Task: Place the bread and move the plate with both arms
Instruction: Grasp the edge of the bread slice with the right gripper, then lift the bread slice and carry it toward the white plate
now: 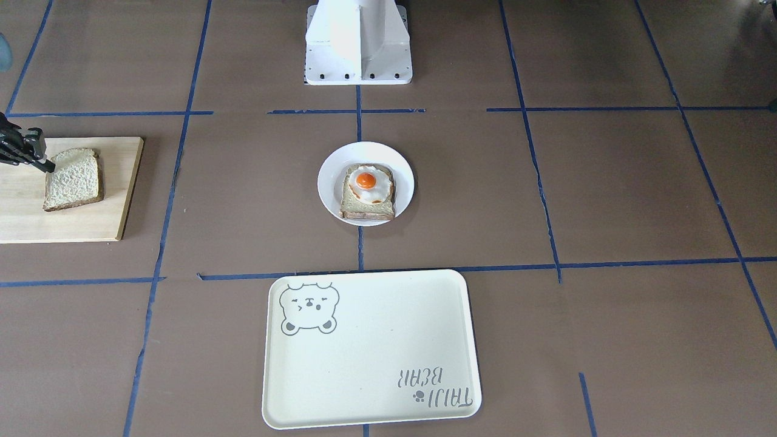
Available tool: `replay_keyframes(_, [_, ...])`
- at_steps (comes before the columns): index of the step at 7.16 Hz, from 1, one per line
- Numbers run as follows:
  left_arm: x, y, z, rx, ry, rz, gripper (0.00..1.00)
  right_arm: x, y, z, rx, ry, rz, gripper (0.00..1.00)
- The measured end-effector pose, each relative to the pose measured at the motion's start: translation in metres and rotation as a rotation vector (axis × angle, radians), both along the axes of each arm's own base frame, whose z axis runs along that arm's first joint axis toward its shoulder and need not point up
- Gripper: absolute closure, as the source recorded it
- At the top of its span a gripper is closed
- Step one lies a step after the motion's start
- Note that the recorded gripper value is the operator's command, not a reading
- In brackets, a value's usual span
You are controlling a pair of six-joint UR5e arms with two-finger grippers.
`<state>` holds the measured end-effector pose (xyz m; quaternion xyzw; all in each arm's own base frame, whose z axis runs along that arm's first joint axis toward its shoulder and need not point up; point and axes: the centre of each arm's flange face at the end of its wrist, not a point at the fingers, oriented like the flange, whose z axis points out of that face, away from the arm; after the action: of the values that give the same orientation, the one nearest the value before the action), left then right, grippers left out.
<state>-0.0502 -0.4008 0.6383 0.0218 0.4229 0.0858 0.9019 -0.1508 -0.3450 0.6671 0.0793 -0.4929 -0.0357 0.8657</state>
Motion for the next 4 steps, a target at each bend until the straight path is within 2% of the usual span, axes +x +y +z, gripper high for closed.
replay_keyframes(2, [0.000,0.000,-0.001,0.003,0.000,0.000,0.00,0.005,-0.002,-0.017,-0.002,-0.050,-0.017,1.00])
replay_keyframes(4, [0.000,0.000,-0.003,0.006,0.000,0.000,0.00,0.025,-0.008,-0.043,-0.006,-0.131,-0.026,1.00])
